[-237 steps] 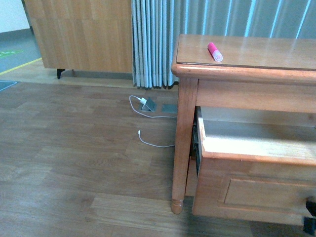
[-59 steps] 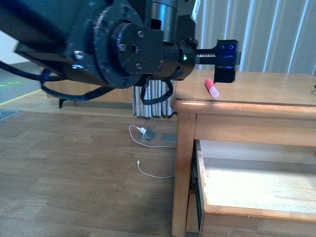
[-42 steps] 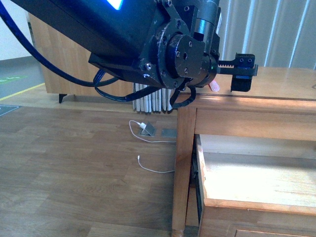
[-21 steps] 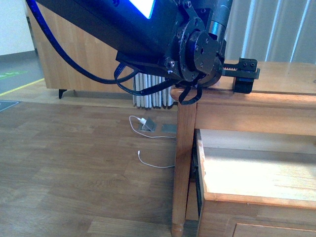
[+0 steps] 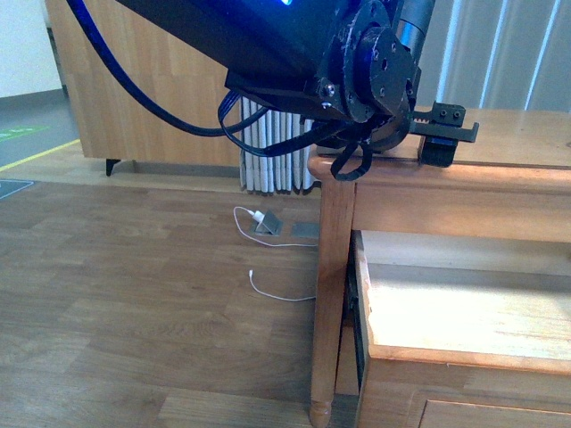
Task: Place pink marker in drawer with both arms
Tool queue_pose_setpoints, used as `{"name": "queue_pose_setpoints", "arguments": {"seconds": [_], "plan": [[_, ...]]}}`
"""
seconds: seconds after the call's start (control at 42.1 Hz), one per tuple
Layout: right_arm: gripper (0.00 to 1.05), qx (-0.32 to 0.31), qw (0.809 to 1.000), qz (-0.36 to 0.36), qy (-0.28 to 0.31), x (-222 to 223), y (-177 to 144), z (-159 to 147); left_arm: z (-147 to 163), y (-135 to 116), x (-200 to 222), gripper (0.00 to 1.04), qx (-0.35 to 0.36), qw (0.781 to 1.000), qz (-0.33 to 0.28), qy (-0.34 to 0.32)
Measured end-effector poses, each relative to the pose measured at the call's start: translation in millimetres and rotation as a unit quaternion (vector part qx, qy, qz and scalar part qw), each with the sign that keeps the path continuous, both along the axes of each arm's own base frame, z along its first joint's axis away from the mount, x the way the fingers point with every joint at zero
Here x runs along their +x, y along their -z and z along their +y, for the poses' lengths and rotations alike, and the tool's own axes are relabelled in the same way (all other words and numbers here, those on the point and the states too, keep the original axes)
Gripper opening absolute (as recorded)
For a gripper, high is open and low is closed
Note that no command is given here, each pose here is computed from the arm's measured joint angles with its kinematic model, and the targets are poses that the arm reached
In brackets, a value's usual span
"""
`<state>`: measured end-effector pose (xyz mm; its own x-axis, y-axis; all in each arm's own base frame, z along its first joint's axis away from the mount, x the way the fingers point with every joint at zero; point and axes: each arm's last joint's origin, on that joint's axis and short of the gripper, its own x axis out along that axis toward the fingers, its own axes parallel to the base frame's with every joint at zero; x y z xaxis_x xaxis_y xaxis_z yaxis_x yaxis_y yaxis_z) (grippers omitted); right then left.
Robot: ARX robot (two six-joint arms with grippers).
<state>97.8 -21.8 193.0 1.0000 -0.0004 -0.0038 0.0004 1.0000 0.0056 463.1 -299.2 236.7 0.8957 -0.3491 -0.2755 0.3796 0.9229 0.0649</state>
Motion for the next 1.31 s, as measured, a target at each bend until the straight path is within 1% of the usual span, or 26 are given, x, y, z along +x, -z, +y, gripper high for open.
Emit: {"name": "queue_pose_setpoints", "arguments": {"seconds": [0.166, 0.19, 0.261, 0.38, 0.451, 0.665, 0.807, 0.902, 0.997, 1.139, 1.211, 1.306], "plan": [[0.96, 0.000, 1.000, 0.000, 0.000, 0.0, 0.0, 0.0, -3.0, -0.3, -2.0, 0.59, 0.011, 1.000, -0.001, 0.007], [0.96, 0.000, 1.000, 0.000, 0.000, 0.0, 0.0, 0.0, -3.3, -0.3, -2.3, 0.57, 0.011, 1.000, -0.001, 0.007], [0.96, 0.000, 1.000, 0.000, 0.000, 0.0, 0.0, 0.0, -4.6, -0.2, -3.1, 0.46, 0.015, 1.000, -0.002, 0.010], [0.96, 0.000, 1.000, 0.000, 0.000, 0.0, 0.0, 0.0, -5.4, 0.2, -3.7, 0.24, 0.024, 1.000, -0.005, 0.014], [0.96, 0.000, 1.000, 0.000, 0.000, 0.0, 0.0, 0.0, -5.0, 0.9, -3.7, 0.15, 0.030, 0.999, -0.007, 0.013], [0.96, 0.000, 1.000, 0.000, 0.000, 0.0, 0.0, 0.0, 3.3, 0.7, -4.4, 0.14, 0.031, 0.999, -0.016, 0.008], [0.96, 0.000, 1.000, 0.000, 0.000, 0.0, 0.0, 0.0, 16.1, 1.3, -9.4, 0.14, 0.024, 0.999, -0.028, 0.010], [0.96, 0.000, 1.000, 0.000, 0.000, 0.0, 0.0, 0.0, 28.3, 1.3, -15.1, 0.14, 0.027, 0.999, -0.037, 0.009], [0.96, 0.000, 1.000, 0.000, 0.000, 0.0, 0.0, 0.0, 47.7, 0.4, -25.0, 0.14, 0.029, 0.998, -0.045, 0.023], [0.96, 0.000, 1.000, 0.000, 0.000, 0.0, 0.0, 0.0, 67.0, -7.9, -42.6, 0.14, 0.028, 0.995, -0.058, 0.072], [0.96, 0.000, 1.000, 0.000, 0.000, 0.0, 0.0, 0.0, 75.6, -16.6, -56.7, 0.14, 0.032, 0.991, -0.067, 0.111], [0.96, 0.000, 1.000, 0.000, 0.000, 0.0, 0.0, 0.0, 81.6, -25.7, -77.6, 0.14, 0.045, 0.978, -0.085, 0.183]]}}
